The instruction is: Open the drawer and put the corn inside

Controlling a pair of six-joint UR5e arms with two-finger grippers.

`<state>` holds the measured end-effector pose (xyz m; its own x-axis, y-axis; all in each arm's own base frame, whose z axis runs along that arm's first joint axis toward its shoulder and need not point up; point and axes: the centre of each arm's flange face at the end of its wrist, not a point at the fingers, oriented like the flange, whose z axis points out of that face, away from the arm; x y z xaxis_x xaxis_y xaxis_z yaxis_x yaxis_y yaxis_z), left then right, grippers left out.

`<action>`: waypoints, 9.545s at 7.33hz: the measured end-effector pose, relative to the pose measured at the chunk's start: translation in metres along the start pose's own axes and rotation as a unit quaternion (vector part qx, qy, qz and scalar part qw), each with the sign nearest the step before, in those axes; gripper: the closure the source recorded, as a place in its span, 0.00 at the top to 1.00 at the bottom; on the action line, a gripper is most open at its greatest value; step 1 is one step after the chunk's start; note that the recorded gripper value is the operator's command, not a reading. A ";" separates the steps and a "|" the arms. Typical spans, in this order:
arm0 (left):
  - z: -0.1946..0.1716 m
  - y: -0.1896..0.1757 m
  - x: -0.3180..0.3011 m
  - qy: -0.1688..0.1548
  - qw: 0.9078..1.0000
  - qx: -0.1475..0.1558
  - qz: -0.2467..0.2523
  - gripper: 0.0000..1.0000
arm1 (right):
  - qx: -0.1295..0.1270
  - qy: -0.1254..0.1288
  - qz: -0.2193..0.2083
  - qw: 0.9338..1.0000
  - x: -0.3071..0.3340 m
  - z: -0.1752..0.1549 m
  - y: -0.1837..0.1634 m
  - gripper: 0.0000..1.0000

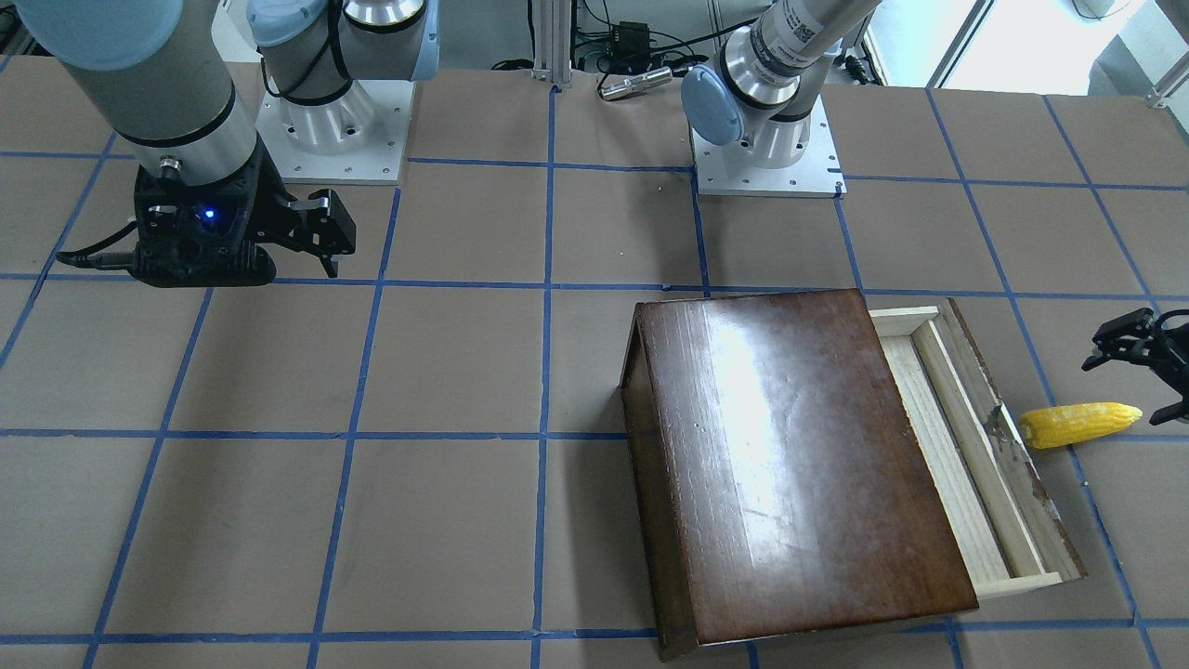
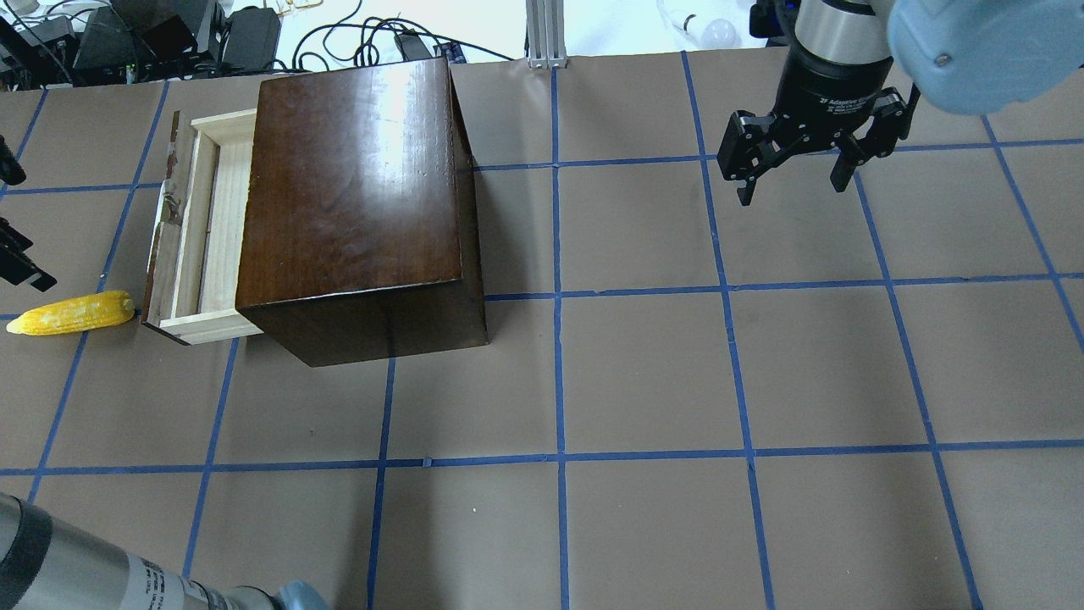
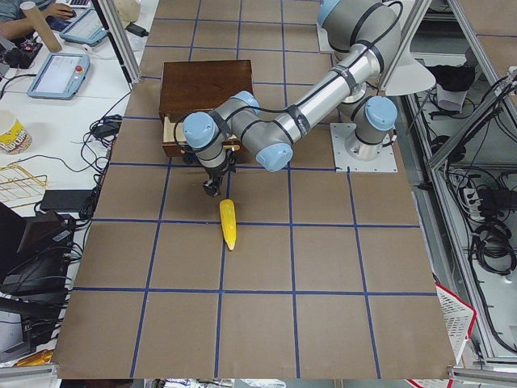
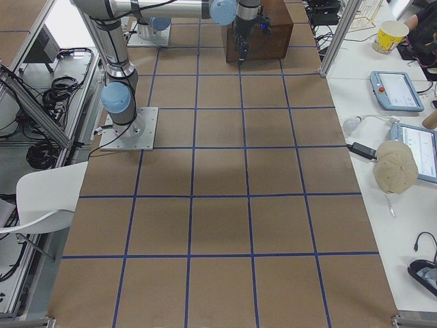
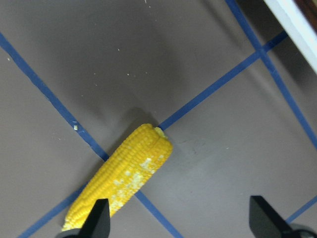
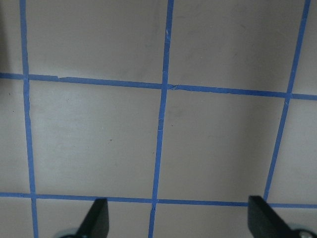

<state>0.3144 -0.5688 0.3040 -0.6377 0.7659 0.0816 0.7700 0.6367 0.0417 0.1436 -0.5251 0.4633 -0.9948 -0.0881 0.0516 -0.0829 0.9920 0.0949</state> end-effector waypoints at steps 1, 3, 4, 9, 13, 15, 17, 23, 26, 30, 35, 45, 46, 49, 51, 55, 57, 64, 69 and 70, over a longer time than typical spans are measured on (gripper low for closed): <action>0.009 0.003 0.000 0.001 0.998 -0.009 0.056 1.00 | 0.000 0.000 0.000 1.000 0.000 0.000 0.000 1.00; 0.030 0.006 0.002 -0.002 0.986 -0.016 0.163 1.00 | 0.000 0.000 0.000 1.000 0.000 0.000 0.000 1.00; 0.045 0.009 0.005 -0.015 0.980 -0.019 0.199 1.00 | 0.000 0.000 0.000 1.000 0.000 0.000 0.000 1.00; 0.105 0.018 0.014 -0.055 0.964 -0.029 0.258 1.00 | 0.000 0.000 0.000 1.000 0.000 0.000 0.000 1.00; 0.123 0.024 0.010 -0.047 0.965 -0.025 0.256 1.00 | 0.000 0.000 0.000 1.000 0.000 0.000 0.000 1.00; 0.129 0.024 0.006 -0.048 0.964 -0.023 0.259 0.82 | 0.000 0.000 0.000 1.000 0.000 0.000 0.000 1.00; 0.130 0.022 0.006 -0.051 0.964 -0.012 0.262 0.27 | 0.000 0.000 0.000 1.000 0.000 0.000 0.000 1.00; 0.113 0.021 0.006 -0.072 0.964 -0.008 0.255 0.09 | 0.000 0.000 0.000 1.000 0.000 0.000 0.000 1.00; 0.078 0.020 0.014 -0.095 0.966 -0.008 0.241 0.00 | 0.000 0.000 0.000 1.000 0.000 0.000 0.000 1.00; -0.006 0.004 0.038 -0.090 0.970 0.016 0.227 0.00 | 0.001 0.000 0.000 1.000 0.000 -0.001 0.000 1.00; -0.111 -0.085 0.092 -0.103 0.993 0.031 0.044 0.00 | 0.000 0.000 0.000 1.000 0.000 0.000 0.000 1.00; -0.077 -0.209 0.129 -0.021 0.886 0.084 -0.455 0.02 | 0.001 0.000 0.000 1.000 0.000 -0.001 0.000 1.00; -0.066 -0.212 0.125 -0.008 0.876 0.081 -0.476 0.17 | 0.001 0.000 0.000 1.000 0.000 -0.001 0.000 1.00; -0.048 -0.210 0.115 -0.024 0.870 0.046 -0.490 0.80 | 0.001 0.000 0.000 1.000 0.000 0.000 0.000 1.00; -0.044 -0.210 0.112 -0.027 0.871 0.042 -0.488 1.00 | 0.000 0.000 0.000 1.000 0.000 0.000 0.000 1.00; -0.046 -0.209 0.110 -0.029 0.873 0.045 -0.485 1.00 | 0.001 0.000 0.000 1.000 0.000 -0.001 0.000 1.00; -0.052 -0.206 0.109 -0.033 0.878 0.047 -0.475 1.00 | 0.001 0.000 0.000 1.000 0.000 0.000 0.000 1.00; -0.181 -0.298 0.282 -0.032 0.907 0.040 -0.418 1.00 | 0.000 0.000 0.000 1.000 0.000 0.000 0.000 1.00; -0.178 -0.301 0.354 -0.037 0.924 0.038 -0.378 1.00 | 0.001 0.000 0.000 1.000 0.000 -0.001 0.000 1.00; -0.181 -0.299 0.353 -0.039 0.924 0.042 -0.378 1.00 | 0.001 0.000 0.000 1.000 0.000 -0.001 0.000 1.00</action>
<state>-0.1376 -0.5047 0.5002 -0.9948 0.1013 -0.0117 0.1016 0.9946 -0.0211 0.1434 -0.5249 0.4640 -0.9948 -0.0875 0.0515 -0.0824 0.9922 0.0932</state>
